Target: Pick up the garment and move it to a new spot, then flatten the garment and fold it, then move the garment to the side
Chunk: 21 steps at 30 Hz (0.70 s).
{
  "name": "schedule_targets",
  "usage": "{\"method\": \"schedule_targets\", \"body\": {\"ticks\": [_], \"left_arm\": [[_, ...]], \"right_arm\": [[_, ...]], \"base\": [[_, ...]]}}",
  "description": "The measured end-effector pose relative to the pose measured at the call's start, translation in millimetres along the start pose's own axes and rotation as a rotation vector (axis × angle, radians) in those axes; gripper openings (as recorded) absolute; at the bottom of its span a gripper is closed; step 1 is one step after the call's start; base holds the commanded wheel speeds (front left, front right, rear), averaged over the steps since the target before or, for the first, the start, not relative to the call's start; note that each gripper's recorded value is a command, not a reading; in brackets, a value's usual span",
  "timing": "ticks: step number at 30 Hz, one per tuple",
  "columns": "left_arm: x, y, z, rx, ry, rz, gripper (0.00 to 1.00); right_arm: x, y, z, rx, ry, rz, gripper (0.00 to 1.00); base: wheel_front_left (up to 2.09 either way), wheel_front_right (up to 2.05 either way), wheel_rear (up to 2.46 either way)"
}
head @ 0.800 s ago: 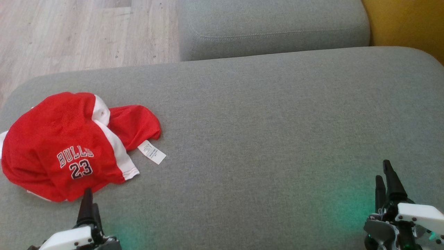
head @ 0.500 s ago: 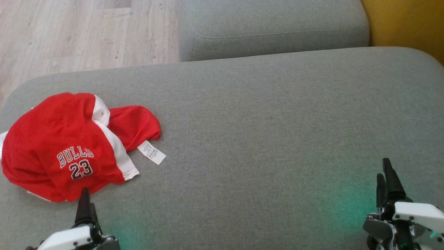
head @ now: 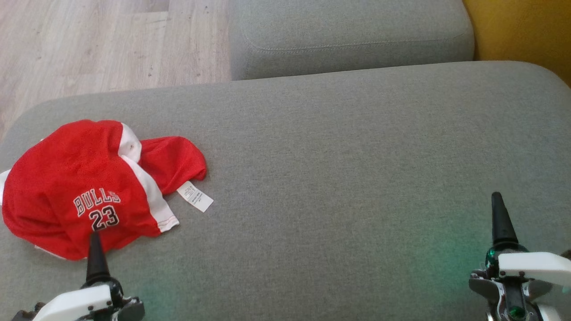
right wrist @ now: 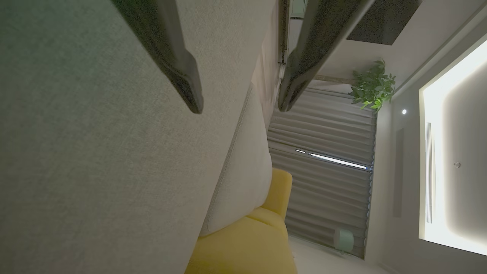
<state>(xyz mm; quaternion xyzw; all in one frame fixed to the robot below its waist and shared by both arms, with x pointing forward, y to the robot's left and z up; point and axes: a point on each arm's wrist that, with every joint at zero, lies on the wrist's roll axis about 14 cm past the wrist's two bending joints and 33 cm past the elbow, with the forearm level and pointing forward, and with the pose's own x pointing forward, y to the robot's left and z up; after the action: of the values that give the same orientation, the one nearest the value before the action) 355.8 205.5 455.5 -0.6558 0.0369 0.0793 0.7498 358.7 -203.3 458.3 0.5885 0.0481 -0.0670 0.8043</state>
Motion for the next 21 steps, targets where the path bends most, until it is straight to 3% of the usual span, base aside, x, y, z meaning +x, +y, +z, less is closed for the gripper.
{"method": "schedule_targets", "body": {"ticks": [8,21], "left_arm": [[2,-14,3,0.104,-0.017,-0.042,1.0],[3,-38,-17,0.375,0.02,-0.114,1.0]], "right_arm": [[2,15,4,-0.148,-0.019,0.047,1.0],[3,30,-6,-0.417,-0.008,0.097,1.0]], "base": [[0.0,0.0,0.0],[0.0,0.0,0.0]]}}
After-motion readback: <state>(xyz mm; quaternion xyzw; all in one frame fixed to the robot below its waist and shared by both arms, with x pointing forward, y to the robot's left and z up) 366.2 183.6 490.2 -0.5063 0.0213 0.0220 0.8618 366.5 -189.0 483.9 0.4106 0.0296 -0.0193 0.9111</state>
